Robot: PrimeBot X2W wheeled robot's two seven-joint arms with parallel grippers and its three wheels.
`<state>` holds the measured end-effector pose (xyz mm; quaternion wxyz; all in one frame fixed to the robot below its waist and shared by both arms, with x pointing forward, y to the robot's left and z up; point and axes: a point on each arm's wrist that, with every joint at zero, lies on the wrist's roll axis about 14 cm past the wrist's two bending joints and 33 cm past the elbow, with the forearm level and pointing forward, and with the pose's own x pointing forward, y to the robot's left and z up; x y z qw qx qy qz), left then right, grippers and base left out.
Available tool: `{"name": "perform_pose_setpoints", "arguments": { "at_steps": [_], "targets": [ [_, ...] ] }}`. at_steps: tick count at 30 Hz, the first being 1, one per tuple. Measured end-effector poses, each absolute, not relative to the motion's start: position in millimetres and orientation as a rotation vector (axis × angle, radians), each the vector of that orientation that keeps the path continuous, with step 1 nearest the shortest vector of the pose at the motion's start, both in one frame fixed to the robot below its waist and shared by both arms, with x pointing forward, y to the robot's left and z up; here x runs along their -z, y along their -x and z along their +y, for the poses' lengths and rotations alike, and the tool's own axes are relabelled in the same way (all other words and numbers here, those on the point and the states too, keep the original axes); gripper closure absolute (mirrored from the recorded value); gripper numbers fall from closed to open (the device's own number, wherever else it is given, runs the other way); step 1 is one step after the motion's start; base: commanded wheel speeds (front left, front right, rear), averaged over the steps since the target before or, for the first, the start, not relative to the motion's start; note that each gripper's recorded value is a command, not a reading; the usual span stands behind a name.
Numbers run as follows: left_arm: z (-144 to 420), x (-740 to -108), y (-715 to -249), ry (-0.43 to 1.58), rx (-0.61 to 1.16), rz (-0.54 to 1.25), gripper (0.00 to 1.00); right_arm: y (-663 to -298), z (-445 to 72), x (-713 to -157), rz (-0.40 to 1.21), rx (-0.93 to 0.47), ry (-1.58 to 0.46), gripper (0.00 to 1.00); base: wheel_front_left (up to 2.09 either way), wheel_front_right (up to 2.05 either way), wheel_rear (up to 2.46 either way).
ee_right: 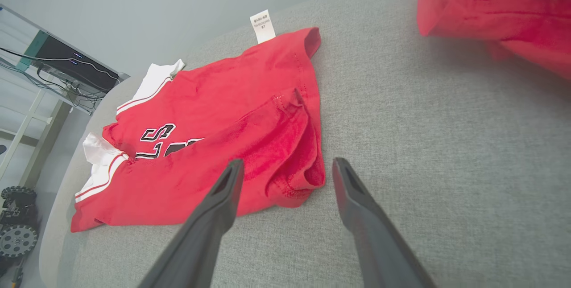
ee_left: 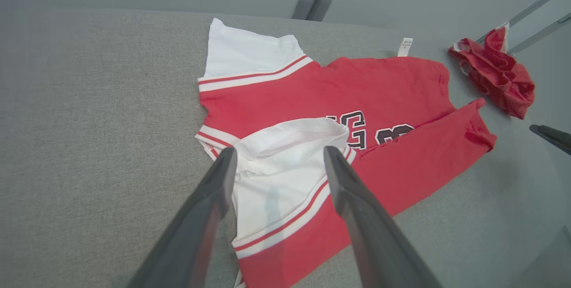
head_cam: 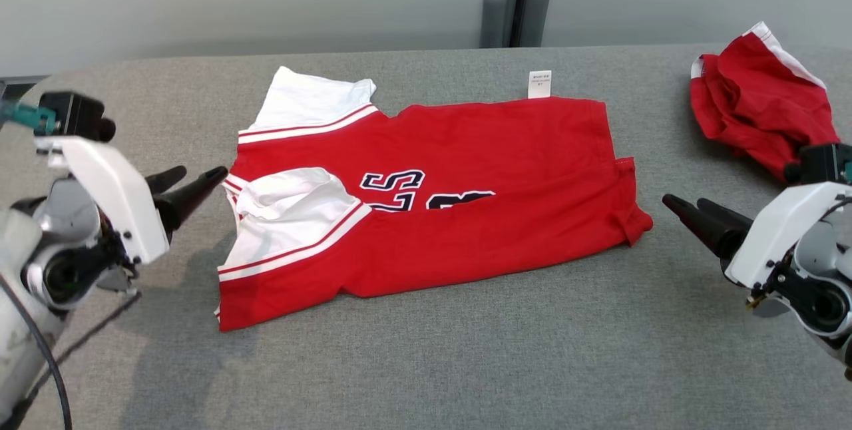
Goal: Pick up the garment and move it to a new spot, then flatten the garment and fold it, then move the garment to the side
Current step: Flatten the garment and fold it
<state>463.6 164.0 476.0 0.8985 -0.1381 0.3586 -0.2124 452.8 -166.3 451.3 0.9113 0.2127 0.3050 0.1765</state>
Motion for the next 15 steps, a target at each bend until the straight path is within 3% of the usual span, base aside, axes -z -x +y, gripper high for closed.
{"name": "perform_pose_setpoints", "arguments": {
  "at_steps": [15],
  "targets": [
    [179.6, -442.1, -419.6, 0.286, 0.200, 0.498, 0.00, -442.6, -163.5, -427.3, 0.603, -0.324, -0.456, 0.00, 0.00, 0.00, 0.00]
  ]
}}
